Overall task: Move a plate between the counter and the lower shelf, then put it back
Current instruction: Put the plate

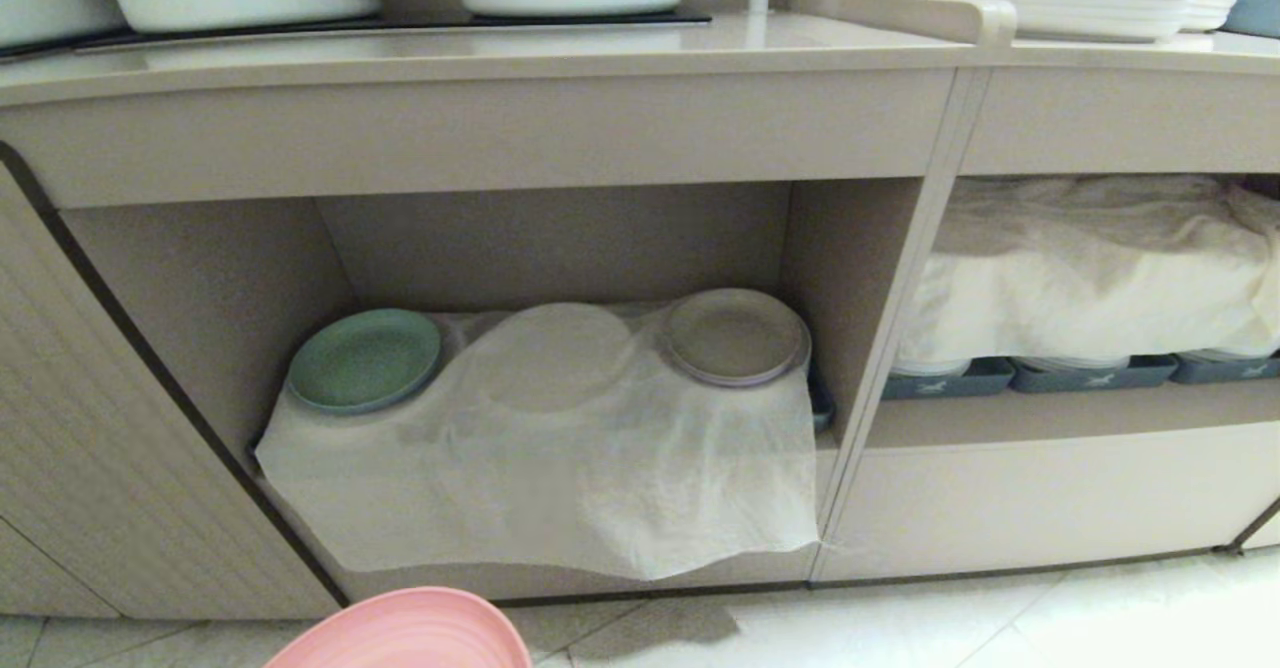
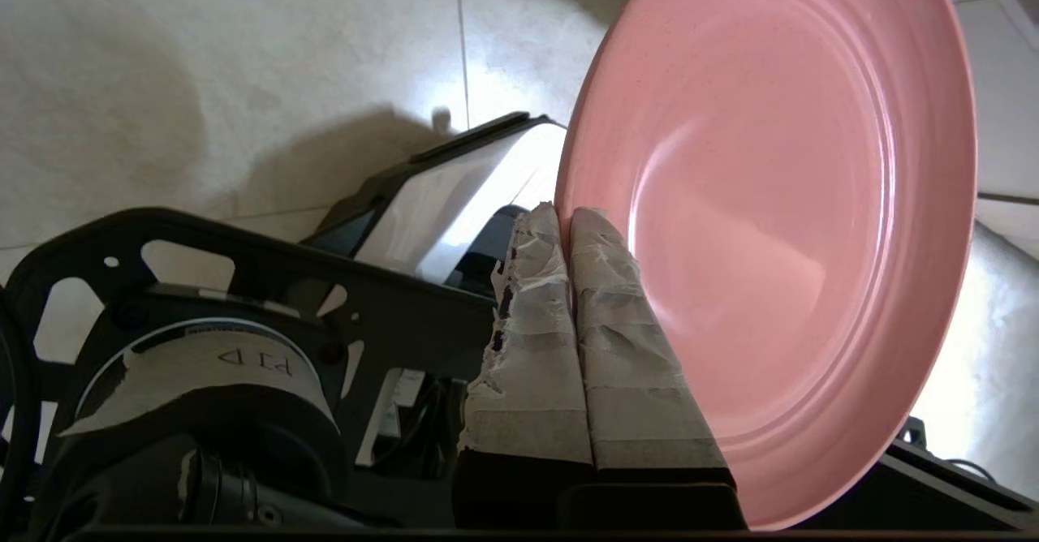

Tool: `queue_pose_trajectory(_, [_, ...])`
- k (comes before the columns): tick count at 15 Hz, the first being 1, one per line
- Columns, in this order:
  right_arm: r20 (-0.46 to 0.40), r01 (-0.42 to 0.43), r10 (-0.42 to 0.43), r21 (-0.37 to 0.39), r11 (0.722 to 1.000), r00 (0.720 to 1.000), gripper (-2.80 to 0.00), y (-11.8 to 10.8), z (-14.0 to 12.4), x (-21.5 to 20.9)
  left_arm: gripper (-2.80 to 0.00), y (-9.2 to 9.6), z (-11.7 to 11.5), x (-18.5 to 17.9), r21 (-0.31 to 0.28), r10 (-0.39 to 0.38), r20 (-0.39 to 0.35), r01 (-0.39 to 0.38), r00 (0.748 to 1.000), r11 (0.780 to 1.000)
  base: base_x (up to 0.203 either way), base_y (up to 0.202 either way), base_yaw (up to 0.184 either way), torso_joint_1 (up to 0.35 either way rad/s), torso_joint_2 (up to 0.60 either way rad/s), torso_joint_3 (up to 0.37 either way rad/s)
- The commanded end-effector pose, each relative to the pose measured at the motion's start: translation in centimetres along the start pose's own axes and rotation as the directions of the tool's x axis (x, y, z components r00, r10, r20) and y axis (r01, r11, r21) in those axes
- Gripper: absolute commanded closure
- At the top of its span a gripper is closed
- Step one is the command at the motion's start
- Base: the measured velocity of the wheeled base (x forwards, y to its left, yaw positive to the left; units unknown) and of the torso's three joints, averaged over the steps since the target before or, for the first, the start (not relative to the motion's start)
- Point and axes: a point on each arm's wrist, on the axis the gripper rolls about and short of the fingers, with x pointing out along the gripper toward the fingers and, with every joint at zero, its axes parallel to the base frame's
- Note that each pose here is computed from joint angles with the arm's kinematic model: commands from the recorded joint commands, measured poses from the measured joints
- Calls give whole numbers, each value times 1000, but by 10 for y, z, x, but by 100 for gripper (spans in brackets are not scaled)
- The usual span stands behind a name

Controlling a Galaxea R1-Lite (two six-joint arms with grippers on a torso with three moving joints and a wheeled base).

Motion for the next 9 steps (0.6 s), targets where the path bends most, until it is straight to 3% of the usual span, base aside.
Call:
queue_pose_trajectory(1, [-1,-1,1,0,1000,1000,0,0,0,0,0,1,-1,-3,-4,-13,10,13,1000,1000,0,0,0,0,0,0])
queue_pose_trajectory(9, [-1,-1,1,0,1000,1000,0,0,0,0,0,7,-6,-7,5,-16,14,16,1000,1000,0,0,0,0,0,0])
